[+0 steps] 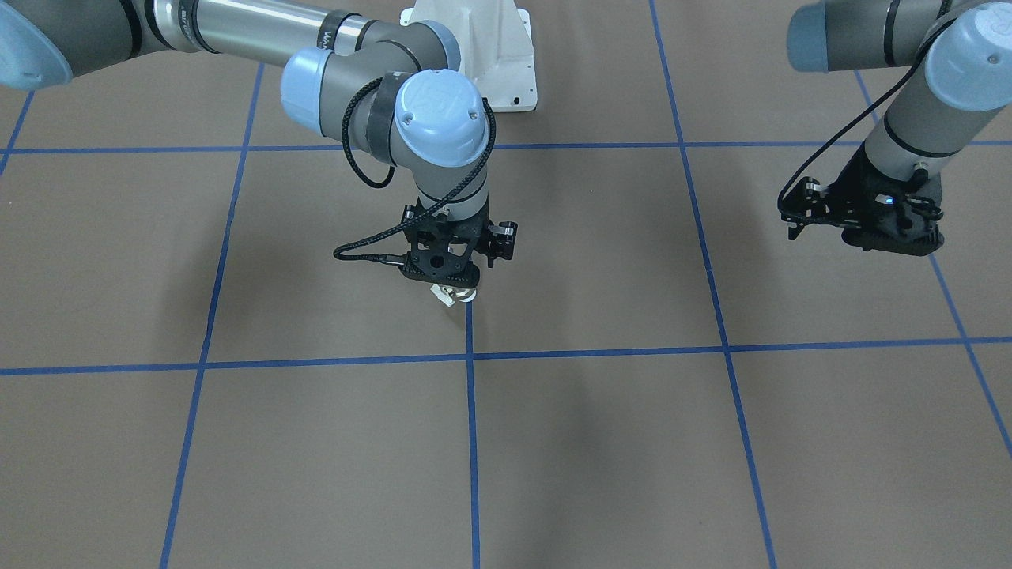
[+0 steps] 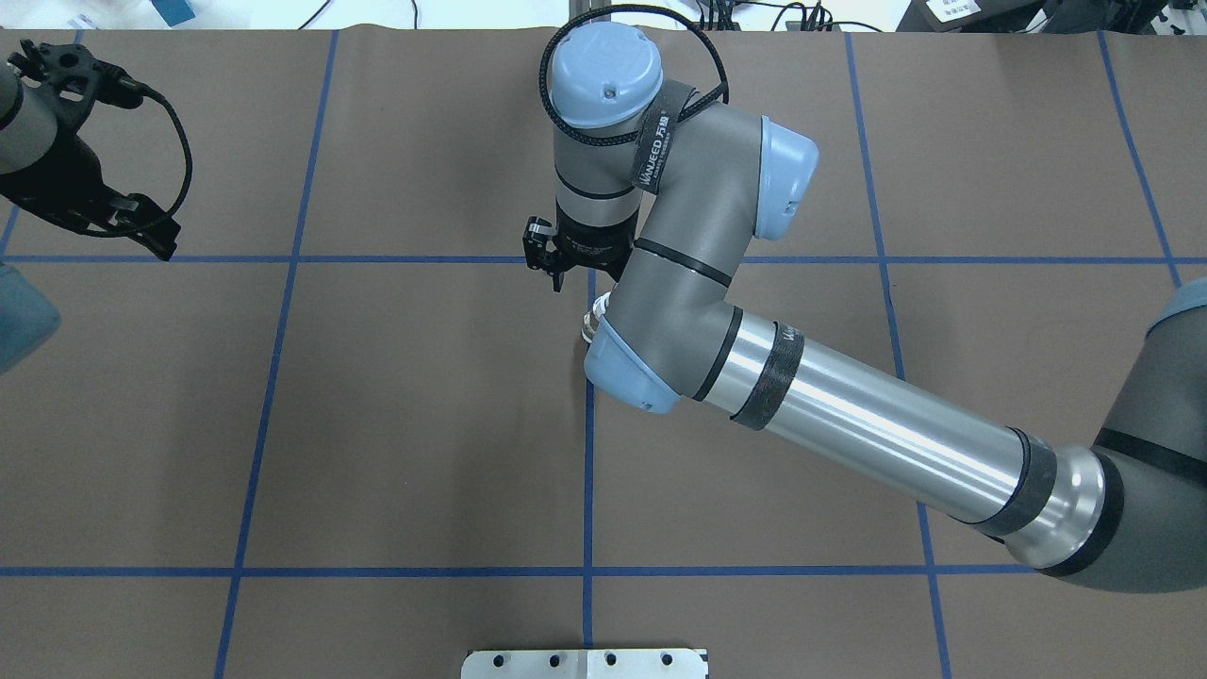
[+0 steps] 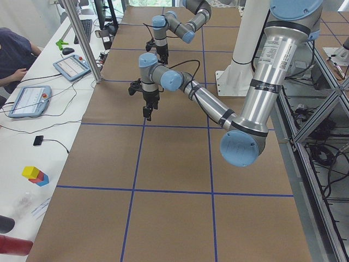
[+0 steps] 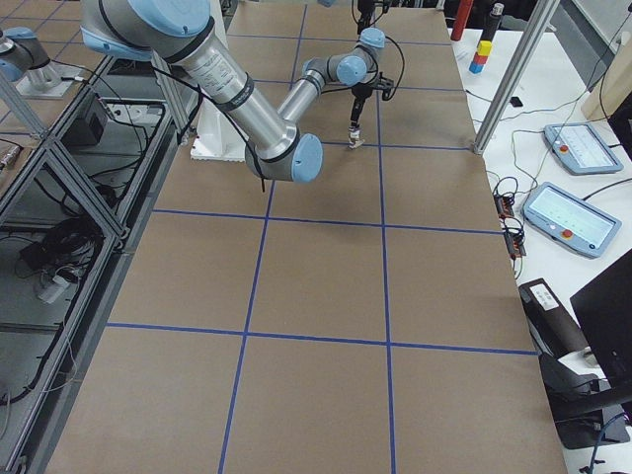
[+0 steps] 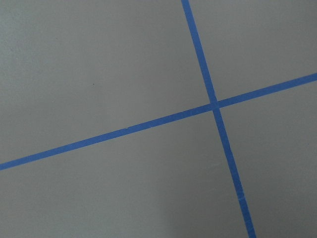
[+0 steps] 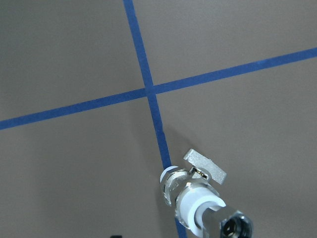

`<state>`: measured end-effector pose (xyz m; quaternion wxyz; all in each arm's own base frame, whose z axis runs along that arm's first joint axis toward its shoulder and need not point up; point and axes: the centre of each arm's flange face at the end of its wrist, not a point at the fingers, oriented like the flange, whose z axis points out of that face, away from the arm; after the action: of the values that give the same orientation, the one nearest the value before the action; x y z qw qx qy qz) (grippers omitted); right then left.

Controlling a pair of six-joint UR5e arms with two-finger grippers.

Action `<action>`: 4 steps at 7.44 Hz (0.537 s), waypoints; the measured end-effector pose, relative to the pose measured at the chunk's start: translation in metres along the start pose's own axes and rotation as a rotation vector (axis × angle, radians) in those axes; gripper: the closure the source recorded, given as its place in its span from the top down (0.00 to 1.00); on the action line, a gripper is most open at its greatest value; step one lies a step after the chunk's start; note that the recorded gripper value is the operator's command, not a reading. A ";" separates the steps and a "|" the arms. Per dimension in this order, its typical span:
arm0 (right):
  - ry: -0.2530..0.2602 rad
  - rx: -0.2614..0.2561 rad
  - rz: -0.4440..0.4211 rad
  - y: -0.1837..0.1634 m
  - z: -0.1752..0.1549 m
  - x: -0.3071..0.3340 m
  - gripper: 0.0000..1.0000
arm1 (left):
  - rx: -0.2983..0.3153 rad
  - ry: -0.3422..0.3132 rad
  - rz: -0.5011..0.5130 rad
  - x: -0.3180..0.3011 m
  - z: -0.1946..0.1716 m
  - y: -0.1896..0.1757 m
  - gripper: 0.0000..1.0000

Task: Assemble PPR valve and pipe with both arms
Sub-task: 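Twist the fitting with the right gripper to thread it into the valve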

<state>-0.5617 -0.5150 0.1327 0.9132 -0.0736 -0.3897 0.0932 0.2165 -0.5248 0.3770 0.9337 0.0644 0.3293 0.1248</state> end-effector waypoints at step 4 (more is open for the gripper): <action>-0.004 -0.002 -0.007 0.004 -0.001 -0.004 0.00 | -0.001 0.000 0.000 0.000 0.000 0.000 1.00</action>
<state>-0.5640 -0.5119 0.1289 0.9127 -0.0731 -0.3919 0.0899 0.2164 -0.5250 0.3774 0.9338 0.0643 0.3291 0.1251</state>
